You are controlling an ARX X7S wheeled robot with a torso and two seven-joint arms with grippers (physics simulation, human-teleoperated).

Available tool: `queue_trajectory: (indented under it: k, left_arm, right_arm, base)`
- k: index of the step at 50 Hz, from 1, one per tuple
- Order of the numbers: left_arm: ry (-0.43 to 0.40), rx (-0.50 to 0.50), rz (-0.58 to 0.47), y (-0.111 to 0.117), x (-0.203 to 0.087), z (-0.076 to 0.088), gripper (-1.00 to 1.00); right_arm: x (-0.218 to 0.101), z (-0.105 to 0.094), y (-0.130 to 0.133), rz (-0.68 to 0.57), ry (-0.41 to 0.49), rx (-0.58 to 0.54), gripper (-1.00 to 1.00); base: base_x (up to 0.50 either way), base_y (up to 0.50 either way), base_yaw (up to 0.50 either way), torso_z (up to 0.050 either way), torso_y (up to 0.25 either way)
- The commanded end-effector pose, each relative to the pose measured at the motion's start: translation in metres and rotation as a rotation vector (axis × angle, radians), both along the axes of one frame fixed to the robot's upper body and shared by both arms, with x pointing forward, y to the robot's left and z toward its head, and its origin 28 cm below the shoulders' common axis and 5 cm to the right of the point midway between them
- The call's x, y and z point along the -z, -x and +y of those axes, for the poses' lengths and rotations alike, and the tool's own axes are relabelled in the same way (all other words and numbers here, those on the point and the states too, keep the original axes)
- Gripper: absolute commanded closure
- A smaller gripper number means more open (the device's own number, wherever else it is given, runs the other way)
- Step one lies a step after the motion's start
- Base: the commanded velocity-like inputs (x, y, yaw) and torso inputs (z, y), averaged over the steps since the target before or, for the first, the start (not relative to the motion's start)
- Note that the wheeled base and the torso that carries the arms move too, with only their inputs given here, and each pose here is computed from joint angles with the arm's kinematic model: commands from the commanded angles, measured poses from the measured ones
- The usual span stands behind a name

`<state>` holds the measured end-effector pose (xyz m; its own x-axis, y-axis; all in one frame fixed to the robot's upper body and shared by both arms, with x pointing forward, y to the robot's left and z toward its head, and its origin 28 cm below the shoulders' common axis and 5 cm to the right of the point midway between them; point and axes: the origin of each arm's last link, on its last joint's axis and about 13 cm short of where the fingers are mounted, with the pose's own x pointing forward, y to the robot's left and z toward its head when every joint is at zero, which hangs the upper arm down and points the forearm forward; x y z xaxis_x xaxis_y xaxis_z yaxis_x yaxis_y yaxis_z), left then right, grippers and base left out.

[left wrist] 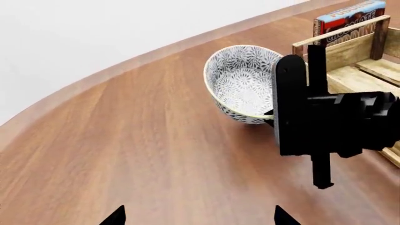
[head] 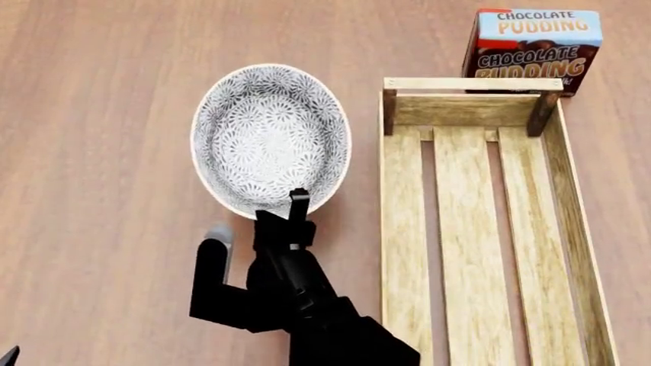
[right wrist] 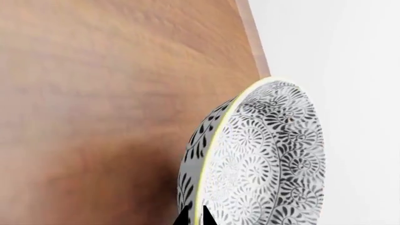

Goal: Pick up the bowl on the left and put it in the tray.

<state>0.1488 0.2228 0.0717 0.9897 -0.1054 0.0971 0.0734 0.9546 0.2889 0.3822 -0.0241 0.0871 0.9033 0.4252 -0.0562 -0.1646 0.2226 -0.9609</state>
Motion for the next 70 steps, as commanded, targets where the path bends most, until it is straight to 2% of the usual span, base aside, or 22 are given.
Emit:
queue_trajectory:
  k: [1,11,17,26,36,43,50,58,70]
  left_arm:
    - [0.016,0.012,-0.009,-0.001,-0.003,0.001,-1.00]
    - [0.015,0.016,-0.014,0.000,-0.005,-0.002,-1.00]
    - [0.012,0.026,-0.016,0.001,-0.005,-0.005,-1.00]
    - [0.010,0.043,-0.016,0.002,-0.004,-0.009,-1.00]
    - [0.012,0.057,-0.014,0.002,-0.003,-0.012,-1.00]
    - [0.014,0.057,-0.009,0.002,-0.002,-0.014,-1.00]
    - [0.003,0.061,0.000,0.000,0.000,-0.017,-1.00]
    - [0.003,0.063,0.001,0.001,0.000,-0.018,-1.00]
    - [-0.003,0.066,0.003,0.000,-0.002,-0.020,-1.00]
  right_arm:
    - [-0.003,0.005,-0.001,-0.036,0.038,-0.012,1.00]
    - [-0.023,0.011,-0.007,-0.103,0.000,-0.033,1.00]
    - [-0.042,0.002,0.002,-0.146,-0.006,-0.022,1.00]
    - [-0.074,-0.021,0.014,-0.206,-0.004,0.035,1.00]
    - [-0.087,-0.053,0.023,-0.214,0.011,0.123,1.00]
    - [-0.091,-0.075,0.031,-0.178,0.016,0.180,1.00]
    - [-0.094,-0.097,0.048,-0.098,0.061,0.219,1.00]
    - [-0.102,-0.114,0.069,0.036,0.074,0.237,1.00]
    - [-0.111,-0.134,0.091,0.137,0.095,0.268,1.00]
  base:
    - [0.00,0.00,0.00,0.000,0.000]
    - [0.00,0.00,0.00,0.000,0.000]
    - [0.00,0.00,0.00,0.000,0.000]
    - [0.00,0.00,0.00,0.000,0.000]
    - [0.00,0.00,0.00,0.000,0.000]
    - [0.00,0.00,0.00,0.000,0.002]
    - [0.00,0.00,0.00,0.000,0.000]
    - [0.00,0.00,0.00,0.000,0.000]
    - [0.00,0.00,0.00,0.000,0.001]
